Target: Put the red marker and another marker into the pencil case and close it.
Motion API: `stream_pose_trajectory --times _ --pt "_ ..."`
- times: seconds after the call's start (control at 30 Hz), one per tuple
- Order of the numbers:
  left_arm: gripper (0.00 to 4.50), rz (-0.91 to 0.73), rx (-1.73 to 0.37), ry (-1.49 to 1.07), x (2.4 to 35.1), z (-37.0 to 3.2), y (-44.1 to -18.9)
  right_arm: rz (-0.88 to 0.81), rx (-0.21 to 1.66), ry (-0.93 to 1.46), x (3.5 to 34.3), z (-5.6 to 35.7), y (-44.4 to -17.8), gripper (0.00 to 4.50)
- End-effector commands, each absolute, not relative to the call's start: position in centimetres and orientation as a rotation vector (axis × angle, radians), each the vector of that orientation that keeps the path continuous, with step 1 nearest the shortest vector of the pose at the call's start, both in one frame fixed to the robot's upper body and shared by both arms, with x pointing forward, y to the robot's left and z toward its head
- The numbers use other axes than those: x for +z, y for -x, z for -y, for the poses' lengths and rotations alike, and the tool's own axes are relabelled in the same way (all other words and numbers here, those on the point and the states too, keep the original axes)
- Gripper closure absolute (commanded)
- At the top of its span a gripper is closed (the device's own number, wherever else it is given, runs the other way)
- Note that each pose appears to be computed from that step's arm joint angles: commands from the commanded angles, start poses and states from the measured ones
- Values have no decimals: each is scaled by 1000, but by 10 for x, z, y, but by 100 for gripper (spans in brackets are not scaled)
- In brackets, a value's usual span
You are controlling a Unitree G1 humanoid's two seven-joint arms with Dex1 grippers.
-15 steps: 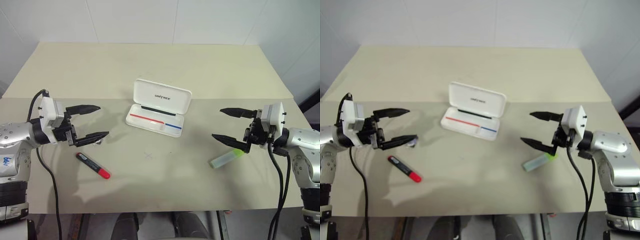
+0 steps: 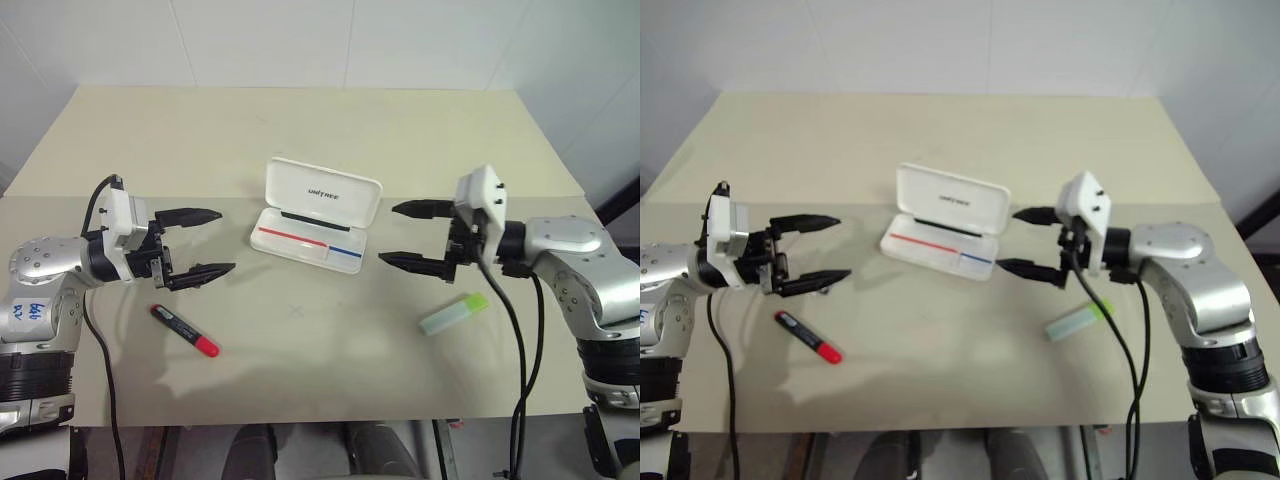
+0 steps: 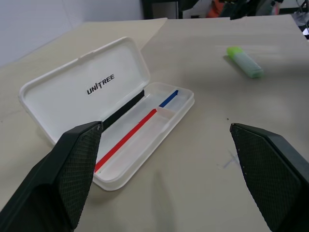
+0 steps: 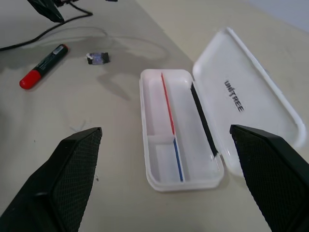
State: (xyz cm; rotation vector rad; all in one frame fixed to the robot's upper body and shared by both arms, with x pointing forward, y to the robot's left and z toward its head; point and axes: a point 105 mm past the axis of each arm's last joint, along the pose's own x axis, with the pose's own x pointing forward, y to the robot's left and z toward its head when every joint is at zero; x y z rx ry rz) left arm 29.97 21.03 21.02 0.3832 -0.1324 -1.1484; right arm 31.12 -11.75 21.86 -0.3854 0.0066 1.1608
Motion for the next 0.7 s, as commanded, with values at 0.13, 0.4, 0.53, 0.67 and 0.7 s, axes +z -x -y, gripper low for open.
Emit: stream_pose_trajectory --times 0.13,0.4,0.53,0.67,0.7 --pt "0 194 -1097 -405 221 -216 -300 -48 1233 483 206 91 -307 171" --pt "0 155 -1110 -422 217 -220 -297 -227 1186 564 183 67 -331 272" --pt "0 148 -1091 -434 220 -226 -294 -244 1172 599 177 60 -345 272" --pt "0 147 -1088 -435 220 -225 -290 -263 1169 621 170 62 -352 272" --pt "0 147 -1087 -435 220 -225 -289 -269 1168 626 168 62 -354 272"
